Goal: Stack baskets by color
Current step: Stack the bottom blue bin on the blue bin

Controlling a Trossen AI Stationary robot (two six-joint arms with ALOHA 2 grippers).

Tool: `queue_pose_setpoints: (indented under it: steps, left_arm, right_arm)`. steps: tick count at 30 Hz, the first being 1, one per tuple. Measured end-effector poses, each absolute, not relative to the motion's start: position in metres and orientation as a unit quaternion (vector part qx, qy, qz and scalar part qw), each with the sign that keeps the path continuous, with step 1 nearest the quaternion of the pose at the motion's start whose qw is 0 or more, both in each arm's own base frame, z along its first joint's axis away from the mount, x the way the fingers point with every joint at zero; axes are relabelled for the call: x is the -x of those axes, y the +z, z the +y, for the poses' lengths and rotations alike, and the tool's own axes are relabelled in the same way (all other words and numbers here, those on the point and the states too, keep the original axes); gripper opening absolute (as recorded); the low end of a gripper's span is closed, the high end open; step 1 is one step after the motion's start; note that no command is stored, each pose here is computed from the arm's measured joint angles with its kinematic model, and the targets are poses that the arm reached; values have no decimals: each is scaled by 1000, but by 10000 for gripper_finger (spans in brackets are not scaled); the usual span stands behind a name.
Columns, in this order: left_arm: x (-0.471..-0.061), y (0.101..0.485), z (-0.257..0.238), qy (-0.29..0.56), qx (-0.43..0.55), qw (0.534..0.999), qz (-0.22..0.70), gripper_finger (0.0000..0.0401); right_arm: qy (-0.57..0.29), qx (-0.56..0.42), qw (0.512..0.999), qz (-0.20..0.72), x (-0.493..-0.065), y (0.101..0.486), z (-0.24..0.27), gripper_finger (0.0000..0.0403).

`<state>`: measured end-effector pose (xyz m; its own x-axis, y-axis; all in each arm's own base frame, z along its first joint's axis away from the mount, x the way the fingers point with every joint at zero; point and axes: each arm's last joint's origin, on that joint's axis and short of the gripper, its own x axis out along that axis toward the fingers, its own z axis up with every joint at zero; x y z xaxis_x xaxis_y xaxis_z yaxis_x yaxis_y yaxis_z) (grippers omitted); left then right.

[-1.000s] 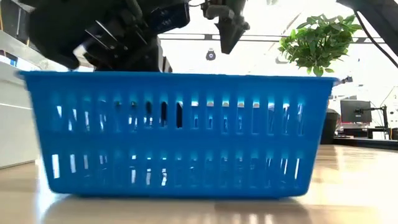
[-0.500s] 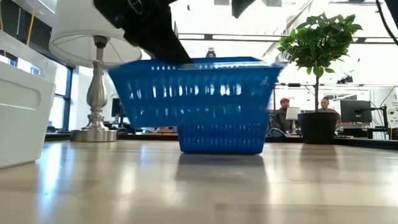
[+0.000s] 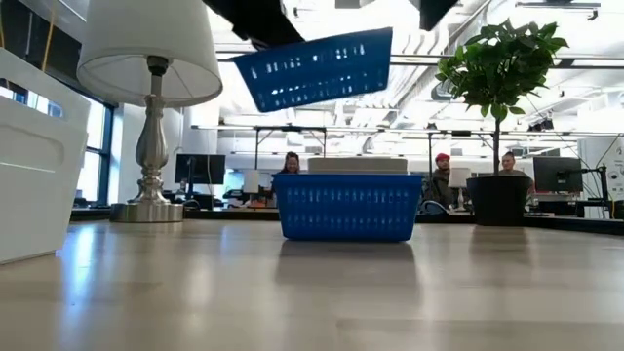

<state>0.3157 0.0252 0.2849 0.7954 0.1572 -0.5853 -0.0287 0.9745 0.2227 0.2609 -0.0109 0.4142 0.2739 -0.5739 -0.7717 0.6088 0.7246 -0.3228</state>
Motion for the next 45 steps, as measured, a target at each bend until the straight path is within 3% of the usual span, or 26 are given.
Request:
queue_pose_setpoints:
  steps: [6, 22, 45]
  left_arm:
    - [-320, 293, 57, 39, -77, 950, 302, 0]
    - [-346, 247, 84, 13, -29, 941, 337, 0]
    - [-366, 197, 95, -5, 2, 923, 385, 0]
  right_arm:
    - [-379, -67, 792, 473, -235, 399, -5, 119]
    - [-352, -115, 770, 519, -217, 346, 21, 119]
    - [-318, -133, 780, 523, -221, 343, 30, 119]
